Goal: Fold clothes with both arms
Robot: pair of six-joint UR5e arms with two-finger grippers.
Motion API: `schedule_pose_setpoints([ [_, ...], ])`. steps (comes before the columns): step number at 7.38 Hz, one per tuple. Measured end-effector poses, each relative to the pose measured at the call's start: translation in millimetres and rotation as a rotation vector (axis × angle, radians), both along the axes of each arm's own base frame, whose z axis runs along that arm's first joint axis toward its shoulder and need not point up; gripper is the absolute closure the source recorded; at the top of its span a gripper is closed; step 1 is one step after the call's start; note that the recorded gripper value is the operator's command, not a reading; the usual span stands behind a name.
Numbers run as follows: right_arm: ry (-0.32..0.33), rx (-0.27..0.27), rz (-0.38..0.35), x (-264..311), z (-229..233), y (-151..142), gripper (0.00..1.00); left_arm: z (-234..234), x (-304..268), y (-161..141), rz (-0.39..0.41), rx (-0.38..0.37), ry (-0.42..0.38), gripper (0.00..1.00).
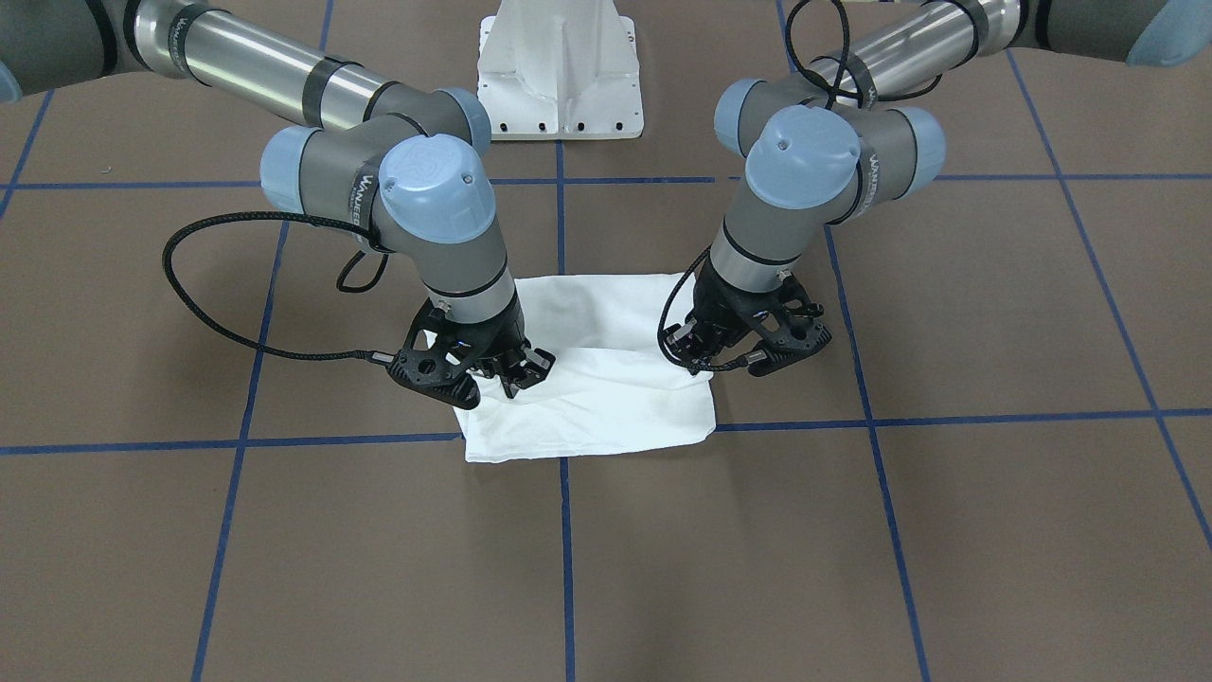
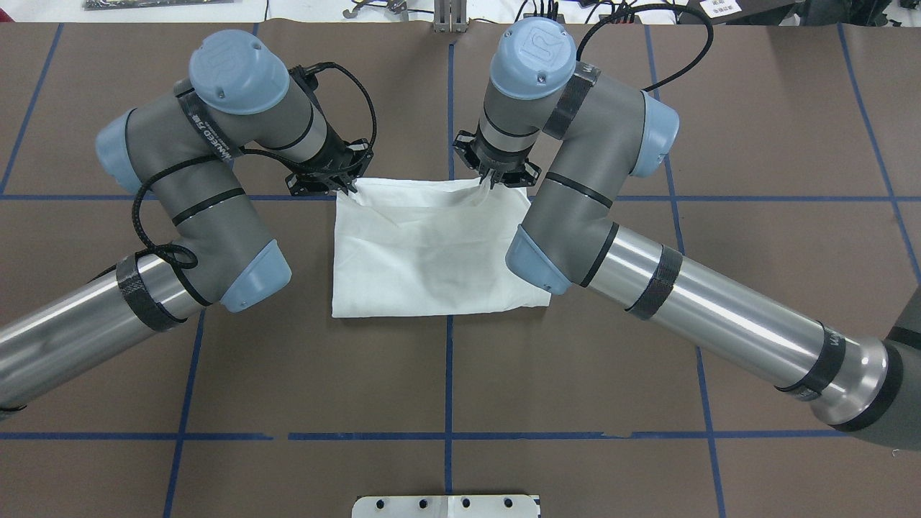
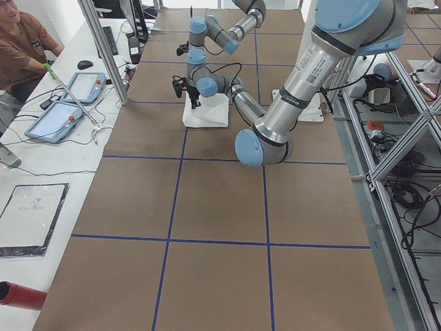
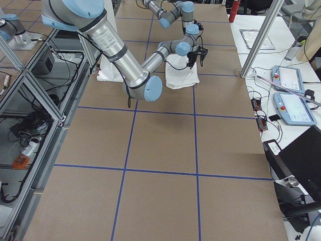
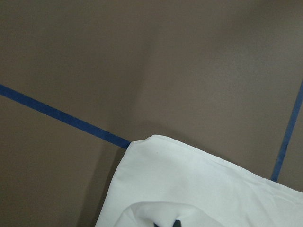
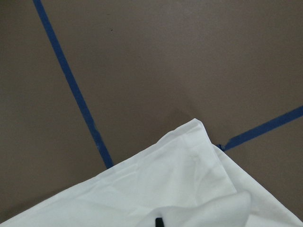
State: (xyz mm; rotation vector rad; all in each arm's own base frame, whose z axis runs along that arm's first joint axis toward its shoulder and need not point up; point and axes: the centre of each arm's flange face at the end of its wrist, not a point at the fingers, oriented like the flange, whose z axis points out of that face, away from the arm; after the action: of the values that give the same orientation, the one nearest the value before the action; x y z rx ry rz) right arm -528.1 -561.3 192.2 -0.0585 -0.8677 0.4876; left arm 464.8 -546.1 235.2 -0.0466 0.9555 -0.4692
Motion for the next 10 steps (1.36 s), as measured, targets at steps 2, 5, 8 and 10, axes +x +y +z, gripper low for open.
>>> schedule_pose_setpoints([
  [2, -0.001, -0.01, 0.003, 4.4, 3.9, -4.2, 0.0, 1.9, -8.1, -7.7, -0.019, -0.003, -0.008, 0.0],
  [5, -0.026, -0.013, -0.005, 20.4, -1.5, -11.0, 0.0, 12.0, -50.9, -40.9, -0.043, 0.031, -0.052, 0.0],
  [8, 0.02, 0.157, -0.07, 109.0, 43.0, -25.2, 0.0, 63.9, -158.8, -41.8, 0.063, 0.249, -0.168, 0.0],
  [10, 0.143, 0.319, -0.221, 206.4, 133.5, -48.1, 0.0, 123.8, -255.5, -31.7, 0.145, 0.368, -0.259, 0.0],
])
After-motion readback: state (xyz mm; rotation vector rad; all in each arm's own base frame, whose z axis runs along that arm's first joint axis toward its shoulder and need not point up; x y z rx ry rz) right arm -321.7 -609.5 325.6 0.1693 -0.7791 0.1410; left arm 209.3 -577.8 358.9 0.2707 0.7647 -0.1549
